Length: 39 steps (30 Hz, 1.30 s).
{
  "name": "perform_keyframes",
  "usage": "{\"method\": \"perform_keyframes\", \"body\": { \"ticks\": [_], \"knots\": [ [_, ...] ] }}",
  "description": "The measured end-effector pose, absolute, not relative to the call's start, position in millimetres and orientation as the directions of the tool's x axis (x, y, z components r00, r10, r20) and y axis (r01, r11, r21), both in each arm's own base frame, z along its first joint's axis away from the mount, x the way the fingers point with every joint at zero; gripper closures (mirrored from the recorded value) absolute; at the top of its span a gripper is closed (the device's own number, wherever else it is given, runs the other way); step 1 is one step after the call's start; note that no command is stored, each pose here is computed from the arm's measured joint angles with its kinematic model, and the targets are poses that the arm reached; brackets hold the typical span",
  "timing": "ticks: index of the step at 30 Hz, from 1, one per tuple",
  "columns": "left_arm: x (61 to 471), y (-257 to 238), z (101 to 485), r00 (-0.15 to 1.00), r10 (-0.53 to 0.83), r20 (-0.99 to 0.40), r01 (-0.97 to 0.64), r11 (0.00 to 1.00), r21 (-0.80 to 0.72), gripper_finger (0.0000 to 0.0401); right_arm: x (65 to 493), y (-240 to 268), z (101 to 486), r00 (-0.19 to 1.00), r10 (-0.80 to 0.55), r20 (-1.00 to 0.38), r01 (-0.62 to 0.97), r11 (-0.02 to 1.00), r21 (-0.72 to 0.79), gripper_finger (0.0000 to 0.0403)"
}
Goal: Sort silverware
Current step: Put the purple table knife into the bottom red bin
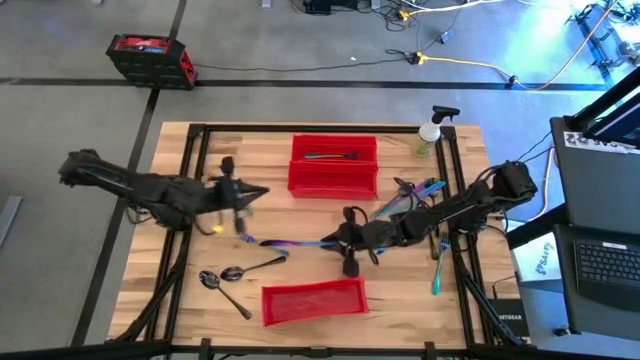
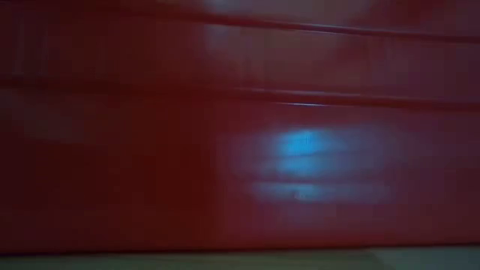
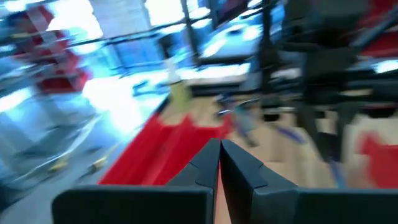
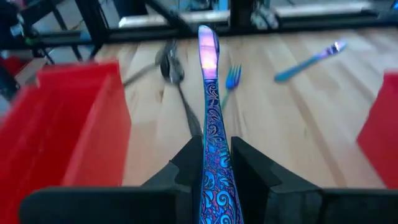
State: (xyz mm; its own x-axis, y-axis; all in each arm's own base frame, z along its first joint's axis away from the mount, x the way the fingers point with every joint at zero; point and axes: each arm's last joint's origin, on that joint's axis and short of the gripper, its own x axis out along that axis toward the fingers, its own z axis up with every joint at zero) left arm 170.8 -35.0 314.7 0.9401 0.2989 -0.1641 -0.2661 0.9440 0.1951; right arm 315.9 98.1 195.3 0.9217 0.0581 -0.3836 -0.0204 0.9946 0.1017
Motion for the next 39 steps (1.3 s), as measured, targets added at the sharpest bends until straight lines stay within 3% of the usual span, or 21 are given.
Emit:
{"method": "perform_keyframes", "body": {
  "ticks": [6, 13, 22, 32, 39],
  "knots": [
    [136, -30, 301, 0.992, 0.077, -0.103, -0.067, 0.993, 0.099, 0.0401, 317, 126, 216, 0.937, 0.041, -0.347, 0.010, 0.990, 0.143, 0.0355],
    [124, -29, 280, 0.994, 0.001, -0.113, 0.006, 0.998, 0.059, 0.0401, 295, 168, 216, 0.944, 0.024, -0.329, 0.053, 0.973, 0.225, 0.0355],
    [123, -29, 276, 0.991, -0.001, -0.136, 0.011, 0.997, 0.075, 0.0401, 273, 212, 198, 0.921, 0.128, -0.369, -0.033, 0.967, 0.252, 0.0355],
    [124, -29, 275, 0.990, 0.005, -0.141, 0.006, 0.997, 0.077, 0.0401, 285, 210, 168, 0.859, 0.205, -0.470, -0.086, 0.961, 0.262, 0.0345],
    [123, -29, 272, 0.985, 0.008, -0.171, 0.007, 0.996, 0.086, 0.0401, 288, 206, 163, 0.856, 0.188, -0.481, -0.080, 0.969, 0.235, 0.0343]
  ]
}}
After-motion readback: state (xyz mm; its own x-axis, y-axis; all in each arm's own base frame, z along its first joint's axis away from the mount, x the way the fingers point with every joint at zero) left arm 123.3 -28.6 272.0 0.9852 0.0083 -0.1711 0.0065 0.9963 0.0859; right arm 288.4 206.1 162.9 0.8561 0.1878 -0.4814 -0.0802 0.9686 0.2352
